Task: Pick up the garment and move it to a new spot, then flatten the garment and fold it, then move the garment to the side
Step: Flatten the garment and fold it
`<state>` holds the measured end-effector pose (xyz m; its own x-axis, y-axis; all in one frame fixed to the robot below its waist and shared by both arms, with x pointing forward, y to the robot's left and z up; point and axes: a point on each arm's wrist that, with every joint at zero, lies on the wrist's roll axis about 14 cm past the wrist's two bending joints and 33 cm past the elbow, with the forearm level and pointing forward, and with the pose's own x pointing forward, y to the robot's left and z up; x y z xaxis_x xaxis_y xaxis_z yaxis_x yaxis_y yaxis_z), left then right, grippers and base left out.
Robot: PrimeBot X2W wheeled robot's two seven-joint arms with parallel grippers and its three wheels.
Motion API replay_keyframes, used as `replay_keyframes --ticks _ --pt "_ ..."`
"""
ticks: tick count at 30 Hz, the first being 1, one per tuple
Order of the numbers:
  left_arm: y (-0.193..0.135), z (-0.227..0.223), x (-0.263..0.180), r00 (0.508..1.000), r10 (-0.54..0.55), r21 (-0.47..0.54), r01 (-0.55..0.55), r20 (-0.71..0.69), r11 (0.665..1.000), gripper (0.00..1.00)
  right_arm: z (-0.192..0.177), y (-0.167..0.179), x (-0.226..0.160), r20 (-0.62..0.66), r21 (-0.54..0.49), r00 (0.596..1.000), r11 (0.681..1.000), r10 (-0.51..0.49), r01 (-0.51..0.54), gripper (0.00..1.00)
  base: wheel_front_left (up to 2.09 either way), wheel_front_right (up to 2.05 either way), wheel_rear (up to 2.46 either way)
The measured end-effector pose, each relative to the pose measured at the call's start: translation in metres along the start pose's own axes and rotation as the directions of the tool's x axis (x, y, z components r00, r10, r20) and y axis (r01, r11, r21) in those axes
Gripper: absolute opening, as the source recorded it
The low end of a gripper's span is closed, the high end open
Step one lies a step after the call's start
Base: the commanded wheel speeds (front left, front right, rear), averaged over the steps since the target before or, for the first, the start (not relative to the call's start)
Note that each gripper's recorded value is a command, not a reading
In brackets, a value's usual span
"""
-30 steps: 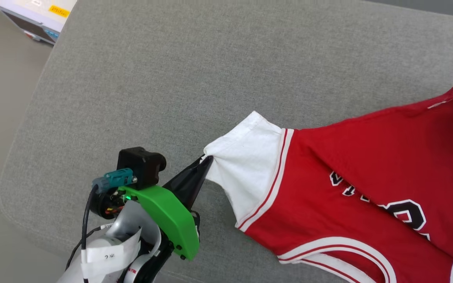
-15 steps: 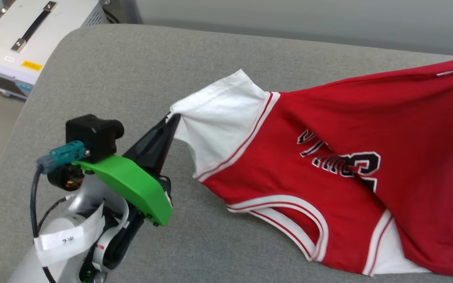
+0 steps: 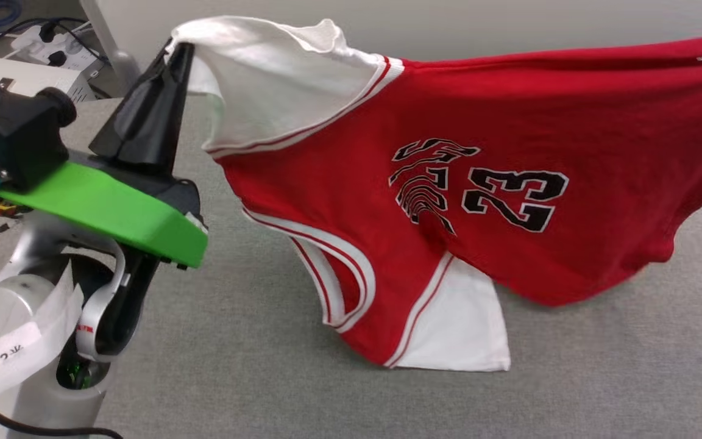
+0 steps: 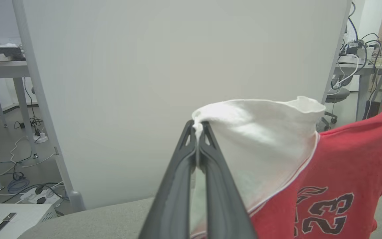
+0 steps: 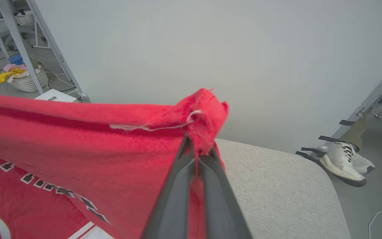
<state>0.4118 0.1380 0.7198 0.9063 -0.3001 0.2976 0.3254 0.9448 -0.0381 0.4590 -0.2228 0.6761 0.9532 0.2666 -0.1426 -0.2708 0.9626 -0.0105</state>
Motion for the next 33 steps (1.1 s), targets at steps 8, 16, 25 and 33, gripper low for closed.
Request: replay_keyframes --ticks 8,16,25,33 --pt "0.000 0.048 0.025 0.983 -0.015 0.086 0.000 0.180 0.996 0.00 0.023 -0.004 -0.015 0.103 -0.003 0.995 1.000 -0.019 0.019 0.00 0.00 0.00 0.00" --pt "0.013 0.073 0.060 0.972 -0.059 0.212 0.010 0.227 0.977 0.00 0.040 -0.010 0.002 0.184 -0.004 0.983 1.000 -0.026 0.028 0.00 0.00 0.00 0.00" --pt "0.054 0.062 0.131 0.987 -0.073 0.380 0.014 0.142 0.925 0.00 0.054 -0.033 0.064 0.232 -0.035 0.971 0.997 -0.056 0.065 0.00 0.00 0.00 0.00" --pt "0.080 0.044 0.209 0.989 -0.074 0.475 0.006 0.126 0.880 0.00 0.058 -0.056 0.144 0.275 -0.063 0.957 0.991 -0.096 0.117 0.00 0.00 0.00 0.00"
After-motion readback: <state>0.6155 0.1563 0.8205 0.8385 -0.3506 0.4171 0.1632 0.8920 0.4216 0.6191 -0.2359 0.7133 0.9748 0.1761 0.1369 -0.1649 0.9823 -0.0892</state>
